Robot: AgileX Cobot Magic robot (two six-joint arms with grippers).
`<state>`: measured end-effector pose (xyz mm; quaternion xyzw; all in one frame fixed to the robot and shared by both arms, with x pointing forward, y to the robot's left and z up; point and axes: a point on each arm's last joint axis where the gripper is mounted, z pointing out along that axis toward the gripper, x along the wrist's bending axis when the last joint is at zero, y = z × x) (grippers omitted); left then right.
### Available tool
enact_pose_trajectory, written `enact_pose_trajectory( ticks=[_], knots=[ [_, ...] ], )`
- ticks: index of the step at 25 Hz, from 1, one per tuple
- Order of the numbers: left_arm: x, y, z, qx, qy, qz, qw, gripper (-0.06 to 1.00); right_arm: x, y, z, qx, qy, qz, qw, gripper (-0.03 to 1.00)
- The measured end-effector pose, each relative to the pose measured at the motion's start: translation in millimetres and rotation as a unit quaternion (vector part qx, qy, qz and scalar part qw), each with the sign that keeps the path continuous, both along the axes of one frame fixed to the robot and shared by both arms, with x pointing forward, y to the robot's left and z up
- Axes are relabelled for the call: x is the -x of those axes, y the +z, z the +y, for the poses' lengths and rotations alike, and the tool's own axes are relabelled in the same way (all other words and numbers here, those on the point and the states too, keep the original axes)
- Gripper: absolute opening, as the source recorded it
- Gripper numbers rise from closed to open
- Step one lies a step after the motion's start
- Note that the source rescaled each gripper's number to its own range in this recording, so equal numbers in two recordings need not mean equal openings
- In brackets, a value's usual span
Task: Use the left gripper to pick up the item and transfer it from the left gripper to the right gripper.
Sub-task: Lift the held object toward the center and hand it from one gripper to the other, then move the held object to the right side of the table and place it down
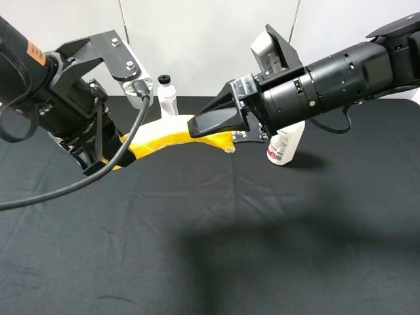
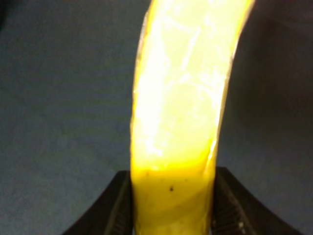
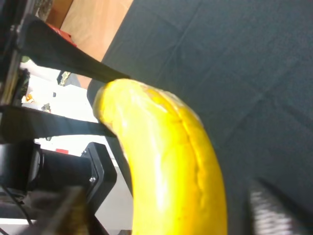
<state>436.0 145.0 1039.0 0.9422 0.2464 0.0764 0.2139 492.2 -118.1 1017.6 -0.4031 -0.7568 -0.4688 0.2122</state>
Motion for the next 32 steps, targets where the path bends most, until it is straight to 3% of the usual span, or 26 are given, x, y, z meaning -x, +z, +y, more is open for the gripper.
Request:
enact_pose_trajectory(
  ticks=[1, 2, 3, 16, 17, 19, 22, 26, 32],
  knots=[
    [0.0, 0.0, 0.0, 0.000, 0.000, 0.000, 1.000, 0.01, 0.0, 0.1, 0.0, 0.000, 0.000, 0.000, 1.000, 0.12],
    [0.1, -0.1, 0.1, -0.001, -0.001, 0.000, 1.000, 0.01, -0.4, 0.1, 0.0, -0.001, -0.002, 0.000, 1.000, 0.00],
    [0.0, -0.1, 0.1, -0.001, -0.001, 0.000, 1.000, 0.01, -0.5, 0.4, 0.1, -0.001, -0.003, 0.000, 1.000, 0.05],
    [0.1, 0.1, 0.2, -0.001, -0.001, -0.001, 1.000, 0.01, -0.6, 0.5, 0.2, -0.002, -0.003, 0.000, 1.000, 0.03],
    [0.1, 0.2, 0.2, -0.001, -0.001, 0.000, 1.000, 0.17, -0.7, 0.6, 0.2, -0.002, -0.004, 0.000, 1.000, 0.03],
    [0.2, 0.2, 0.1, 0.000, -0.001, 0.000, 1.000, 0.60, -0.7, 0.6, 0.2, -0.002, -0.004, 0.000, 1.000, 0.03],
    [0.2, 0.1, 0.1, 0.000, 0.000, 0.000, 1.000, 0.90, -0.7, 0.6, 0.2, -0.003, -0.004, 0.000, 1.000, 0.03],
    [0.7, -0.1, 0.4, -0.002, -0.001, 0.003, 1.000, 0.98, -0.7, 0.6, 0.2, -0.003, -0.004, 0.000, 1.000, 0.03],
    [5.3, 0.6, 2.4, -0.018, -0.006, 0.032, 0.999, 0.99, -0.7, 0.6, 0.2, -0.003, -0.004, 0.000, 1.000, 0.03]
  ],
)
